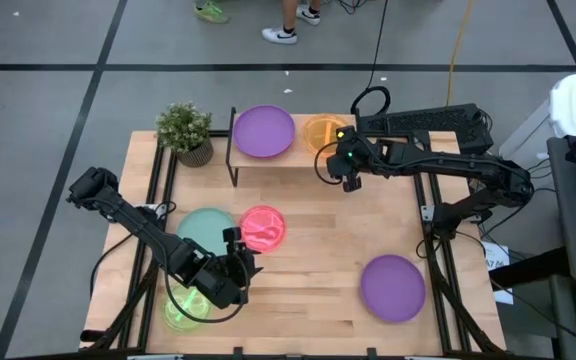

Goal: Place and stack plates onto a shelf
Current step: Stack the transparent orange plate on top of the transparent green plate on the shelf, then stack the purple plate on top of the other purple plate on the shelf

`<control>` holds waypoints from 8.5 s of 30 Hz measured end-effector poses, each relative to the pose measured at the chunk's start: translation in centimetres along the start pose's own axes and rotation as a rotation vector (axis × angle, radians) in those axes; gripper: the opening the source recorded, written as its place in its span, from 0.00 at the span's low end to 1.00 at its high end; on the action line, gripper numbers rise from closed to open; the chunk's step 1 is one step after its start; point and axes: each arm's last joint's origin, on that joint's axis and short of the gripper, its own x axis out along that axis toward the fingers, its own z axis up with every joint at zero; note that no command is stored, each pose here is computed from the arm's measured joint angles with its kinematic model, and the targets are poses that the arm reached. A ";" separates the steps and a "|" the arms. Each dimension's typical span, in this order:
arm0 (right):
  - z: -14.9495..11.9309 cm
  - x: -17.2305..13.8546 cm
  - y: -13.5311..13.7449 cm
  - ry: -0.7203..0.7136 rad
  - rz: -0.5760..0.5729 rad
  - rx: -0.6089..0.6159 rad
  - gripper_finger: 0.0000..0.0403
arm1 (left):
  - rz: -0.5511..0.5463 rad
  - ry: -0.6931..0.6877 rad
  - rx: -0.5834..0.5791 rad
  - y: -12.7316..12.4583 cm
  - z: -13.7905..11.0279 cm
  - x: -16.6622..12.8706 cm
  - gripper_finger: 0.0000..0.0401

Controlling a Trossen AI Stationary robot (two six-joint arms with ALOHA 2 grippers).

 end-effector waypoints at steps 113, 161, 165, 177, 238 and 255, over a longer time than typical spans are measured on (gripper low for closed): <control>4.2 -16.6 29.0 0.222 0.605 0.860 0.29 | -0.079 -0.009 -0.080 -2.0 -0.8 -1.6 0.45; 2.8 -12.0 33.0 0.272 0.527 0.563 0.09 | -0.075 -0.007 -0.083 -1.9 -0.8 -1.5 0.45; 2.6 -12.0 32.9 0.286 0.500 0.551 0.02 | -0.074 -0.007 -0.084 -1.9 -0.8 -1.5 0.45; 3.3 -13.2 31.9 0.300 0.492 0.479 0.00 | -0.076 -0.010 -0.086 -1.9 -0.7 -1.5 0.45; 14.6 -13.9 22.1 -0.298 0.627 -0.135 0.00 | -0.238 -0.116 0.595 -1.9 1.3 4.1 0.45; 14.6 -13.9 22.1 -0.308 0.624 -0.135 0.01 | -0.277 -0.101 0.644 -2.0 1.0 4.1 0.20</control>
